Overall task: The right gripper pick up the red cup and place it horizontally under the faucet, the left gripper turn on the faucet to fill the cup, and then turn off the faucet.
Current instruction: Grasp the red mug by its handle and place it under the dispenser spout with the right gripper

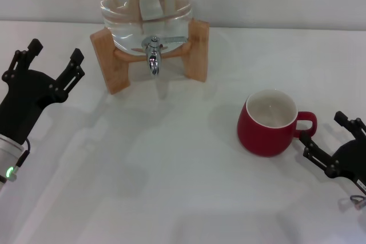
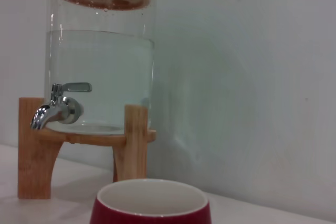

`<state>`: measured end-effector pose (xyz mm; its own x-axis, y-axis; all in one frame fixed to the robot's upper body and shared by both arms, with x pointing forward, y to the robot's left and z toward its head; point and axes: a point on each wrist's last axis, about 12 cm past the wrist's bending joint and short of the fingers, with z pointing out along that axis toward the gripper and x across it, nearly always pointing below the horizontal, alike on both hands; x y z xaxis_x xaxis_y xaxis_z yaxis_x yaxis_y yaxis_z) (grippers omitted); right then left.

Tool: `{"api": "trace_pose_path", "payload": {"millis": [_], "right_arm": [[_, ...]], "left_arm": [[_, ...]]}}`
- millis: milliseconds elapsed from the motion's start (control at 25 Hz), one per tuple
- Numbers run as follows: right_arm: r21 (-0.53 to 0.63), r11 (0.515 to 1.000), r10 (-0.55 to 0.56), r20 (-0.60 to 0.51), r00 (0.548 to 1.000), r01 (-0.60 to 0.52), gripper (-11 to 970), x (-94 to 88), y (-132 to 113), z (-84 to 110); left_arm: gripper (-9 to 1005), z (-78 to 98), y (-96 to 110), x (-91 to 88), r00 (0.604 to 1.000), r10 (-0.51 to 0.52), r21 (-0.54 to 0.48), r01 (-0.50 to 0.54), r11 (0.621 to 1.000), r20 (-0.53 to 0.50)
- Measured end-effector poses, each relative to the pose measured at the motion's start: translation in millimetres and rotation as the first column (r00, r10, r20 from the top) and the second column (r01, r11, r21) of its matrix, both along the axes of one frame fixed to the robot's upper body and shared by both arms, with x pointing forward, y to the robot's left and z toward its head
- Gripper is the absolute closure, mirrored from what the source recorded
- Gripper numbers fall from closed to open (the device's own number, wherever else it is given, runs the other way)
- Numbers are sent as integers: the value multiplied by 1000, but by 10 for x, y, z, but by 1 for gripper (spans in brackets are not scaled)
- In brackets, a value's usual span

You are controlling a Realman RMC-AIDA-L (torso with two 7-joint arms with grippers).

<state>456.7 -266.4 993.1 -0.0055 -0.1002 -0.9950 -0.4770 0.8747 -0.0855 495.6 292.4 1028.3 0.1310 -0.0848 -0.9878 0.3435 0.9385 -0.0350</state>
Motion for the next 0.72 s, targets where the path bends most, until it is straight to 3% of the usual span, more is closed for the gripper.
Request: {"api": "trace_pose_path", "payload": {"millis": [720], "right_arm": [[-32, 999, 17, -26, 1000, -17, 105, 135, 67, -9]], "left_arm": [[105, 9, -9, 25, 1000, -1, 0, 1, 1000, 1]]}}
